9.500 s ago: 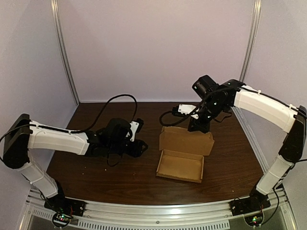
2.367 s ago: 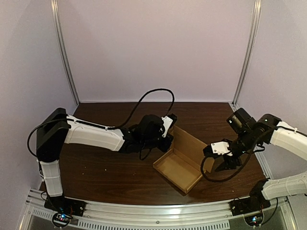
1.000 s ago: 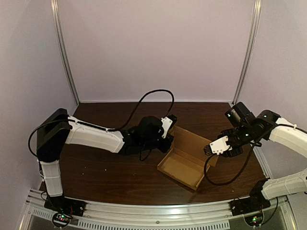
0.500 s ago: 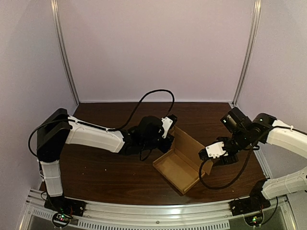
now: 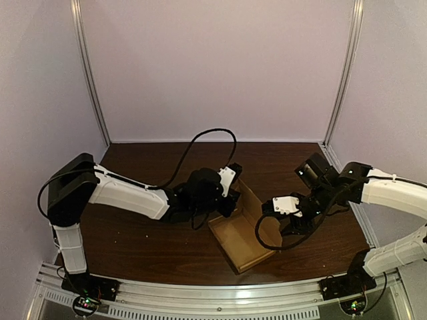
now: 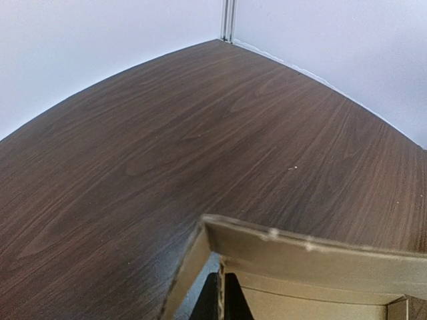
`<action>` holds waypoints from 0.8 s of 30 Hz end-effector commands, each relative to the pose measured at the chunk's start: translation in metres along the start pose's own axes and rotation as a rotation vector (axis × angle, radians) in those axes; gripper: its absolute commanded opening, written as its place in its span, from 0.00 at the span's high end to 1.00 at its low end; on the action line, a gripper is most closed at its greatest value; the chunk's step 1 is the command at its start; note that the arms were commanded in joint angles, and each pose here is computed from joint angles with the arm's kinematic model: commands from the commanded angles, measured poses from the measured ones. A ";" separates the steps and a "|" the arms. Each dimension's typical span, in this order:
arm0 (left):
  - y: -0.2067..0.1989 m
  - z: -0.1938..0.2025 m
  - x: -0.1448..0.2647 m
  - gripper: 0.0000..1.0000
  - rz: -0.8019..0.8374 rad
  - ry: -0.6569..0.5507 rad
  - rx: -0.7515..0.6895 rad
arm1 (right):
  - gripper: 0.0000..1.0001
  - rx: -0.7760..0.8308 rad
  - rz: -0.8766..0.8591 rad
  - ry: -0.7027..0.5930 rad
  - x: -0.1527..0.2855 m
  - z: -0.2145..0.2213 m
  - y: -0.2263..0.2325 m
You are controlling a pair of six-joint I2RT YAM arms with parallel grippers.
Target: Fold the paper box
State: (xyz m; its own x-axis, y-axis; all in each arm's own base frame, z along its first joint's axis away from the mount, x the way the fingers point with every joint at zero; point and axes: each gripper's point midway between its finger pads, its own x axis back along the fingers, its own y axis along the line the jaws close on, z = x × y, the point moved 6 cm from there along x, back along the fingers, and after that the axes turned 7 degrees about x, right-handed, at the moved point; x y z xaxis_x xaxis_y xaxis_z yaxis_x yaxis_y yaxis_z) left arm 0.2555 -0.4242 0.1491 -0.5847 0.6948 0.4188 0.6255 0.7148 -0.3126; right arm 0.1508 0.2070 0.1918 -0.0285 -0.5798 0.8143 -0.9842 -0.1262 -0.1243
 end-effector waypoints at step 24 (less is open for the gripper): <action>0.026 0.048 0.036 1.00 0.016 -0.138 -0.036 | 0.42 -0.032 -0.116 -0.088 0.031 -0.037 0.008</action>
State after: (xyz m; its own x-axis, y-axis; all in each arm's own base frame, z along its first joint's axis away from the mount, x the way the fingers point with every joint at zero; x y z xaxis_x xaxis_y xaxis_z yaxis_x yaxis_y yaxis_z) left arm 0.2346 -0.3935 0.1332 -0.6264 0.7215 0.2952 0.6451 0.6923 -0.3234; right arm 0.1379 0.2106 0.2234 0.0518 -0.6124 0.7889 -0.9885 -0.1436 -0.0465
